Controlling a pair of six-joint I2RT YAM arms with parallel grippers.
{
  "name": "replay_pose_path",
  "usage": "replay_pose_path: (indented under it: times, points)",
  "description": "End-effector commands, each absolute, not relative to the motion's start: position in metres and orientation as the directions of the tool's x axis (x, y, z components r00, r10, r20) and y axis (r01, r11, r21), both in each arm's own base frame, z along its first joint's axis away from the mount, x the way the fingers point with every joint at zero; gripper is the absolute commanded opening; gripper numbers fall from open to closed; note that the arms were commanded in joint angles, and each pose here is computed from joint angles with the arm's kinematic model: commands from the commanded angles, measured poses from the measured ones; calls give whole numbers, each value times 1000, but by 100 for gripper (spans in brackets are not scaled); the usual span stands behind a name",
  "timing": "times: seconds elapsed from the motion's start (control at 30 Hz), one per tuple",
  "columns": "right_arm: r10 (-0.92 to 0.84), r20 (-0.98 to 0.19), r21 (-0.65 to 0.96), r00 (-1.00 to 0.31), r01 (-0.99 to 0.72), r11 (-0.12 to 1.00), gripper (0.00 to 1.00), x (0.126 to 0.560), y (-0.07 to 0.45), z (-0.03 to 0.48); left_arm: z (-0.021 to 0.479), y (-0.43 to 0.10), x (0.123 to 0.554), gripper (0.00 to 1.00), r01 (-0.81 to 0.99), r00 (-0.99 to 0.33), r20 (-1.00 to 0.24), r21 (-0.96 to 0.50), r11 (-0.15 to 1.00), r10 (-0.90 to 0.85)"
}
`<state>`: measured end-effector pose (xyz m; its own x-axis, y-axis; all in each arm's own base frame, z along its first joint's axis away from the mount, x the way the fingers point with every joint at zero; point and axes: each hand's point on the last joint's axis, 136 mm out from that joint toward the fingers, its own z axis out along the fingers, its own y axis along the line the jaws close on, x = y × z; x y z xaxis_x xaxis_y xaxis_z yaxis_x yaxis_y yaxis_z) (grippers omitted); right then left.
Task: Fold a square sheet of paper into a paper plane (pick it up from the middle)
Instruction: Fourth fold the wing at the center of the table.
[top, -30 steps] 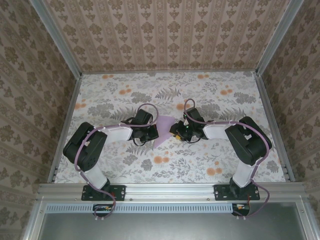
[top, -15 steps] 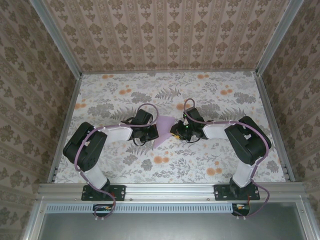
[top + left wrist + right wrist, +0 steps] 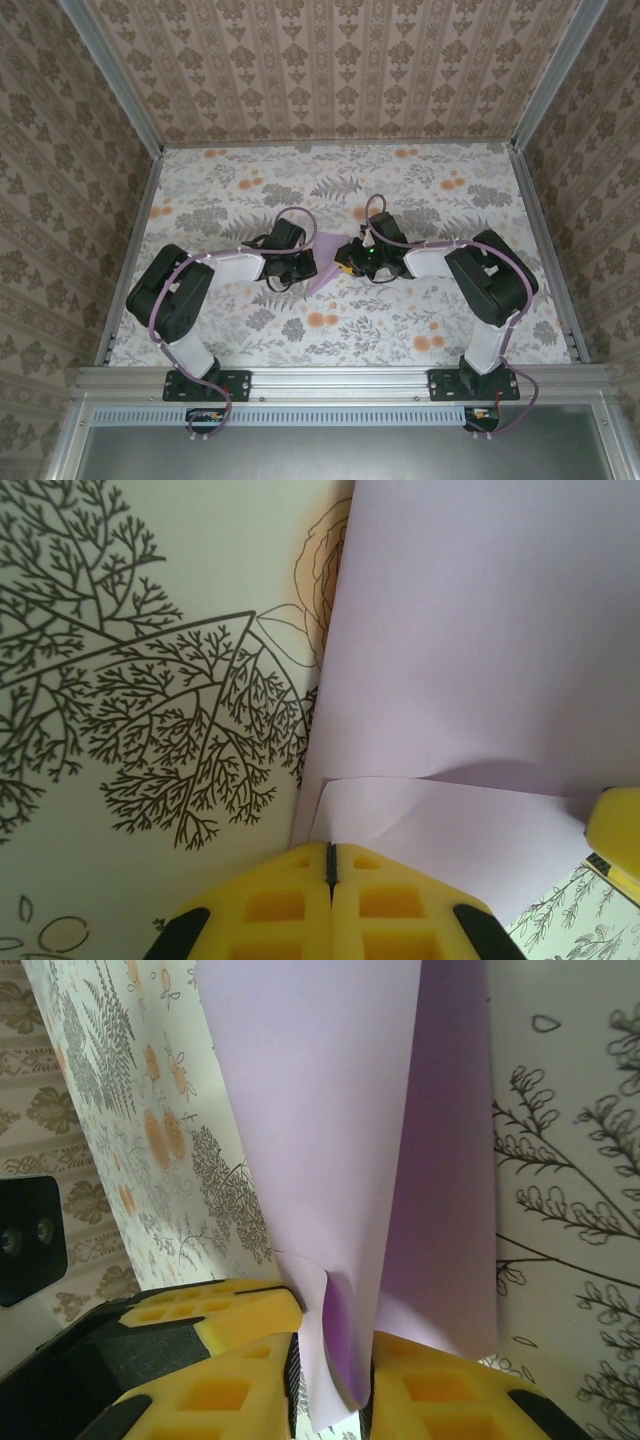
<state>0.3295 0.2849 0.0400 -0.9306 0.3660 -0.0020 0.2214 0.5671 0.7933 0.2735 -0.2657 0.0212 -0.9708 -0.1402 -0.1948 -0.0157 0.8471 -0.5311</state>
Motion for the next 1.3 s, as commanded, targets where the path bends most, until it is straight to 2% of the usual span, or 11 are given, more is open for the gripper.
replay_pose_path:
  times: [0.0, 0.2, 0.3, 0.43, 0.67, 0.87, 1.03, 1.27]
  points:
    - [341, 31, 824, -939, 217, 523, 26, 330, 295, 42, 13, -257, 268, 0, -19, -976, -178, -506, 862, -126]
    - [327, 52, 825, -944, 225, 518, 24, 328, 299, 37, 25, -262, 272, 3, -2, -971, -200, -530, 848, -128]
    - [333, 51, 820, -942, 229, 524, 16, 329, 297, 35, 40, -265, 278, 9, 21, -965, -231, -547, 837, -127]
    - [343, 15, 803, -939, 215, 556, 8, 333, 289, 41, 64, -263, 287, 27, 46, -950, -281, -557, 829, -136]
    - [368, -78, 736, -927, 195, 648, 4, 337, 265, 68, 95, -249, 301, 65, 84, -921, -359, -562, 823, -151]
    - [448, -92, 664, -889, 280, 693, 3, 335, 243, 79, 118, -247, 308, 85, 241, -872, -488, -510, 826, -47]
    - [520, -72, 602, -851, 378, 703, 3, 336, 229, 81, 132, -259, 310, 100, 413, -791, -611, -489, 768, 37]
    - [591, -27, 556, -806, 480, 679, 2, 344, 231, 73, 141, -275, 313, 100, 572, -678, -730, -447, 688, 90]
